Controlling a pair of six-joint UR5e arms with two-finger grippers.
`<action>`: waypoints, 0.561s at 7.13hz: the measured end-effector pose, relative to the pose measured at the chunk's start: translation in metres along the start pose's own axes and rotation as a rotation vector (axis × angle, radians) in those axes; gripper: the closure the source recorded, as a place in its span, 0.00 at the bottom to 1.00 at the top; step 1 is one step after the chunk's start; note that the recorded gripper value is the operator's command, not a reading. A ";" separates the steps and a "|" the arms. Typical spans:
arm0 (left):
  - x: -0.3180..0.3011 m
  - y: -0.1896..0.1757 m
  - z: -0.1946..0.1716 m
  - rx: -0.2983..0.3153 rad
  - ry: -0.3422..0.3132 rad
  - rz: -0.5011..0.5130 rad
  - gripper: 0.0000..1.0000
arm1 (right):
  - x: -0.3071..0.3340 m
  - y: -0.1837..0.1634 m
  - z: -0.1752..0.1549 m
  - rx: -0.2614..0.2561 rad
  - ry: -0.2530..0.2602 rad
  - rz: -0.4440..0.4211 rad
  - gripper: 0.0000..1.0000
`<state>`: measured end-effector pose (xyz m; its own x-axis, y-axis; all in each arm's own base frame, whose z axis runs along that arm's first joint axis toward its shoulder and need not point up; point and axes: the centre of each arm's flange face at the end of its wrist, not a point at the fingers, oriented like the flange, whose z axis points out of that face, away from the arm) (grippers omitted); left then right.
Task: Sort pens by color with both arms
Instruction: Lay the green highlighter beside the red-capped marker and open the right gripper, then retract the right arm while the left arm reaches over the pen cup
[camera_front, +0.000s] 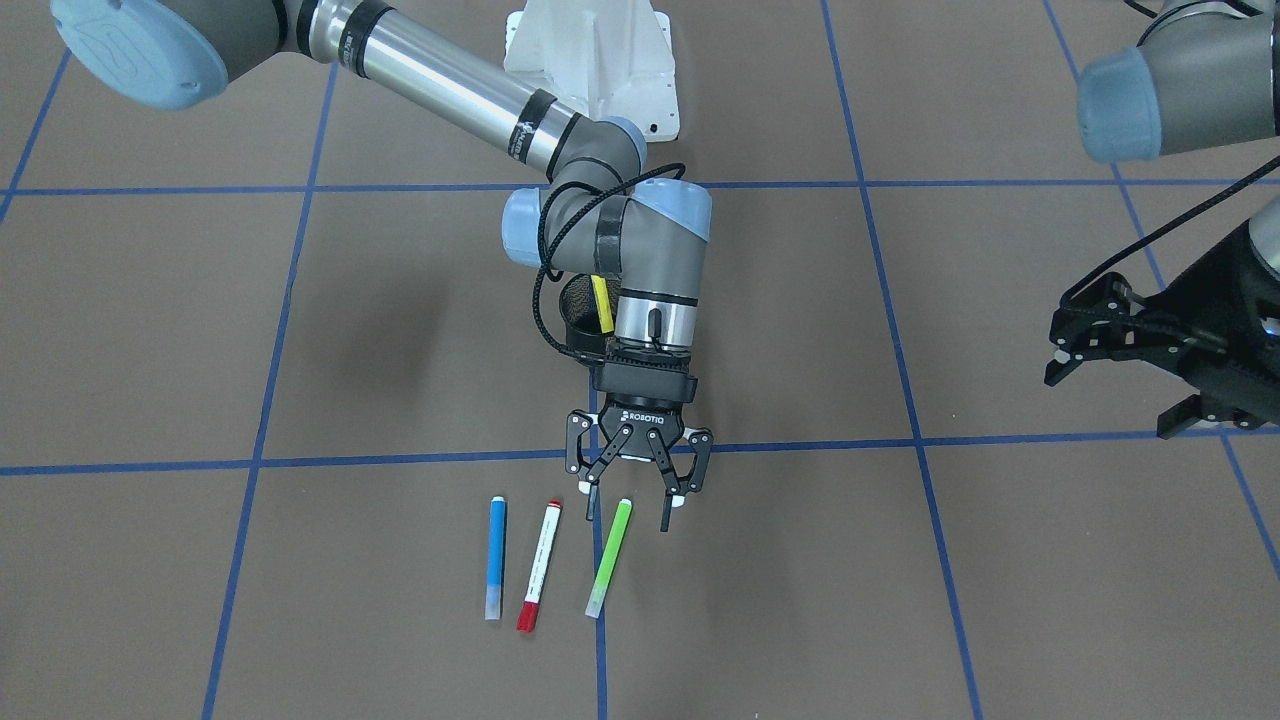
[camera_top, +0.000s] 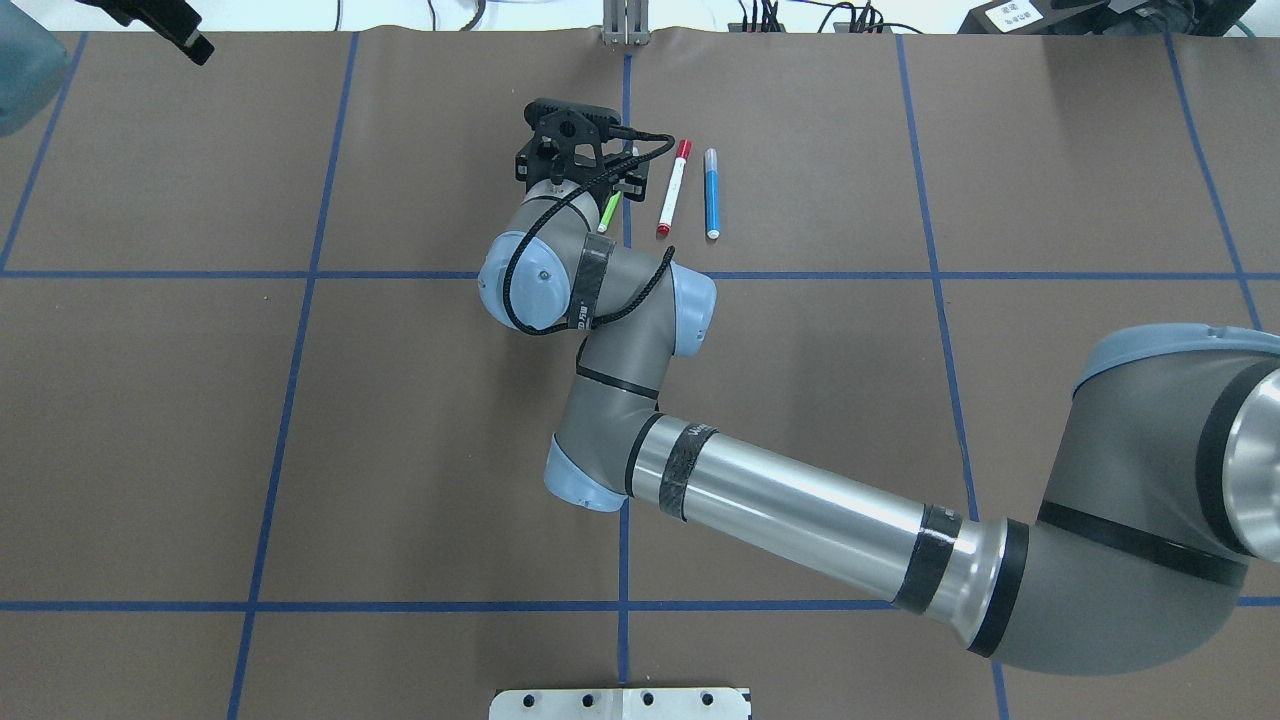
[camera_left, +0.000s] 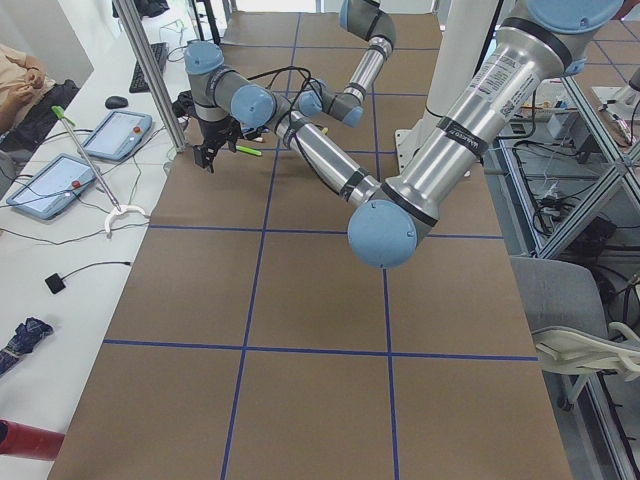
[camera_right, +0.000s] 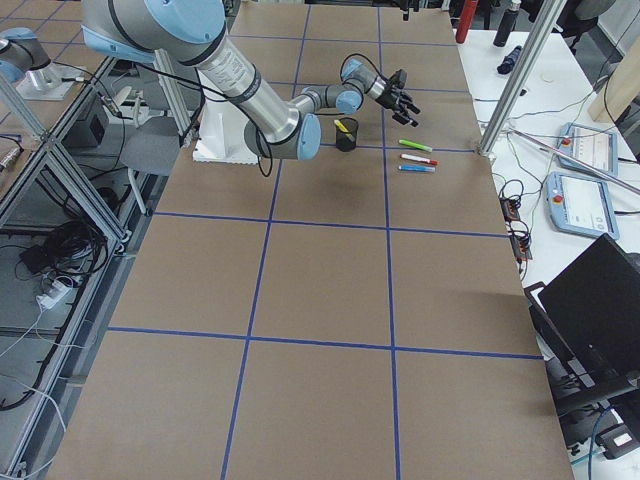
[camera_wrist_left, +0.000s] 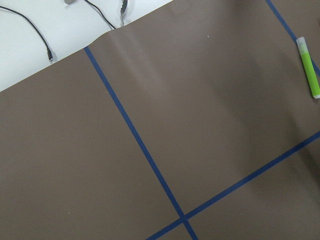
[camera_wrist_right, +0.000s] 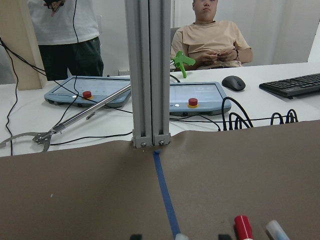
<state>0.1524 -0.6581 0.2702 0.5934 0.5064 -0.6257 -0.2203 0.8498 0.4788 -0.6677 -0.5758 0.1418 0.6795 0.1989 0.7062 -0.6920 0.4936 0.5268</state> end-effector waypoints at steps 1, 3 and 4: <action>0.002 0.000 -0.002 0.003 0.001 -0.012 0.00 | -0.001 -0.016 -0.001 -0.044 -0.022 0.019 0.01; 0.014 -0.001 -0.010 0.019 0.004 -0.087 0.00 | 0.002 -0.064 -0.001 -0.166 -0.077 0.042 0.01; 0.026 0.000 -0.013 0.027 0.011 -0.129 0.00 | 0.009 -0.088 0.004 -0.237 -0.089 0.047 0.01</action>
<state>0.1578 -0.6430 0.2454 0.6069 0.3951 -0.6896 -0.1219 0.9037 0.4105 -0.6022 -0.6205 0.1035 0.6169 0.1561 0.7714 -0.6385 0.6724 0.3745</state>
